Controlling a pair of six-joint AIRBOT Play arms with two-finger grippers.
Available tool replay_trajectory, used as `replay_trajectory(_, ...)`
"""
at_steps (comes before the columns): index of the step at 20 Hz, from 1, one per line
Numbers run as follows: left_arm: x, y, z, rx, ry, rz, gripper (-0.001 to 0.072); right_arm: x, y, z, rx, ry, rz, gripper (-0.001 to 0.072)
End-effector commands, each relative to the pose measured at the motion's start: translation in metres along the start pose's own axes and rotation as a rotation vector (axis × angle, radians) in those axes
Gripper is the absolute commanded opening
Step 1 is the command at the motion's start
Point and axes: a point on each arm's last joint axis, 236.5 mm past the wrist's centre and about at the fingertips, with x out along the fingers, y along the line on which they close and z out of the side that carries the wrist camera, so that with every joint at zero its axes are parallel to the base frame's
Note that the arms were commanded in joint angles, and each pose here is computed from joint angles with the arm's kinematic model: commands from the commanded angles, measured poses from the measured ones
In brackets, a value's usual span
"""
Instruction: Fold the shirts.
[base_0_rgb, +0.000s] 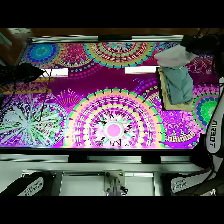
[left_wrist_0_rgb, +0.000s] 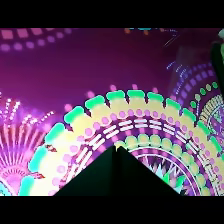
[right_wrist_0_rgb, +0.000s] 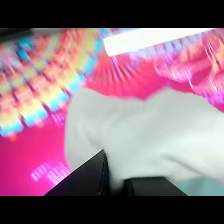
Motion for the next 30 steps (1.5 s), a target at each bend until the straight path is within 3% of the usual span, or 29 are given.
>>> replay_trajectory(1,0.000,-0.004,-0.002,-0.001,0.010,-0.014,0.0032,-0.022,-0.048,-0.069,0.005,0.312,-0.148,0.0082)
replay_trajectory(6,-0.001,-0.007,-0.012,-0.001,0.053,-0.027,0.0031,-0.034,-0.087,-0.108,0.172,0.448,-0.302,0.0082)
replay_trajectory(14,0.000,-0.007,-0.012,-0.001,0.052,-0.027,0.0032,-0.027,-0.058,-0.210,0.435,0.772,-0.272,0.0086)
replay_trajectory(15,0.000,-0.007,-0.012,-0.001,0.051,-0.027,0.0031,-0.027,-0.059,-0.217,0.460,0.789,-0.289,0.0178)
replay_trajectory(16,0.000,-0.006,-0.011,-0.001,0.048,-0.026,0.0032,-0.028,-0.058,-0.219,0.466,0.798,-0.291,0.0396)
replay_trajectory(17,0.000,-0.006,-0.011,-0.001,0.045,-0.025,0.0032,-0.031,-0.055,-0.219,0.440,0.808,-0.267,0.0510)
replay_trajectory(19,0.001,-0.005,-0.012,-0.003,0.051,-0.024,0.0032,-0.051,-0.060,-0.218,0.298,0.862,-0.246,0.0510)
replay_trajectory(21,0.005,-0.003,-0.017,-0.009,0.076,-0.025,0.0031,-0.088,-0.093,-0.207,0.167,0.892,-0.366,0.0509)
replay_trajectory(24,0.019,0.023,-0.050,0.057,0.220,0.069,0.0030,-0.106,-0.097,-0.129,0.114,0.573,-0.338,0.0508)
replay_trajectory(27,0.030,0.060,-0.090,0.155,0.424,0.269,0.0029,-0.115,-0.015,-0.026,0.075,0.127,-0.062,0.0507)
replay_trajectory(30,0.038,0.085,-0.113,0.266,0.597,0.474,0.0036,-0.105,0.058,-0.064,-0.121,0.213,-0.016,0.0509)
